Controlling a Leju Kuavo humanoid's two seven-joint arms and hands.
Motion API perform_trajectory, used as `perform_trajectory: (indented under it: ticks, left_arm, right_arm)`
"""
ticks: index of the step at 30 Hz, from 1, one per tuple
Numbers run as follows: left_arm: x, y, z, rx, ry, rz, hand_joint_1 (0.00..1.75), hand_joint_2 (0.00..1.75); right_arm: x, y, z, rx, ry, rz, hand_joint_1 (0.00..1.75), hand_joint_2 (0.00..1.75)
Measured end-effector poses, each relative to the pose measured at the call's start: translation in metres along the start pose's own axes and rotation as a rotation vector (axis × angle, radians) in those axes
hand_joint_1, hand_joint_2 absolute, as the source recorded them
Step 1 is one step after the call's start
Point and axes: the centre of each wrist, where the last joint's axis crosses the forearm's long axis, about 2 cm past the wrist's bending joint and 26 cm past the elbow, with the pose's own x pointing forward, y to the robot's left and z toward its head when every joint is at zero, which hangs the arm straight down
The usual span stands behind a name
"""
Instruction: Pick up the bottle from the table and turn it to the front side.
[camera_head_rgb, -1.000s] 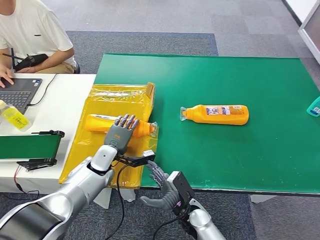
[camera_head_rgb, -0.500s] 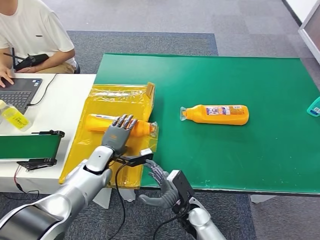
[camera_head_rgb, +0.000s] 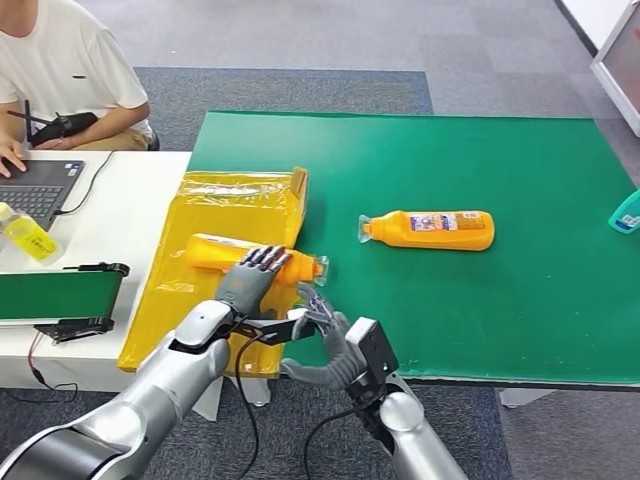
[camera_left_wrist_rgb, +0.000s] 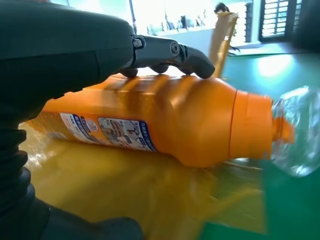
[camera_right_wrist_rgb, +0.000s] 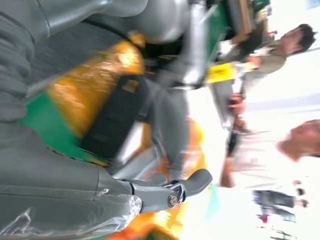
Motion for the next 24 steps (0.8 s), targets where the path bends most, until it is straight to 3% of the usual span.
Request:
perform_trajectory:
  ticks: [5, 15, 19, 24]
  left_arm:
    - [0.01, -0.014, 0.01, -0.002, -0.052, 0.108, 0.0, 1.75]
    - [0.023, -0.031, 0.036, 0.038, -0.032, 0.229, 0.0, 1.75]
    - [0.031, -0.021, 0.053, 0.206, 0.008, 0.187, 0.0, 1.75]
    - [0.043, 0.009, 0.082, 0.5, -0.033, 0.279, 0.0, 1.75]
  right_arm:
    - [0.014, -0.005, -0.015, 0.011, -0.063, 0.026, 0.0, 1.75]
    - [0.023, -0.008, -0.015, -0.016, -0.098, 0.054, 0.0, 1.75]
    - [0.026, -0.01, -0.008, -0.044, -0.095, 0.076, 0.0, 1.75]
    - [0.034, -0.008, -0.001, -0.074, -0.116, 0.096, 0.0, 1.75]
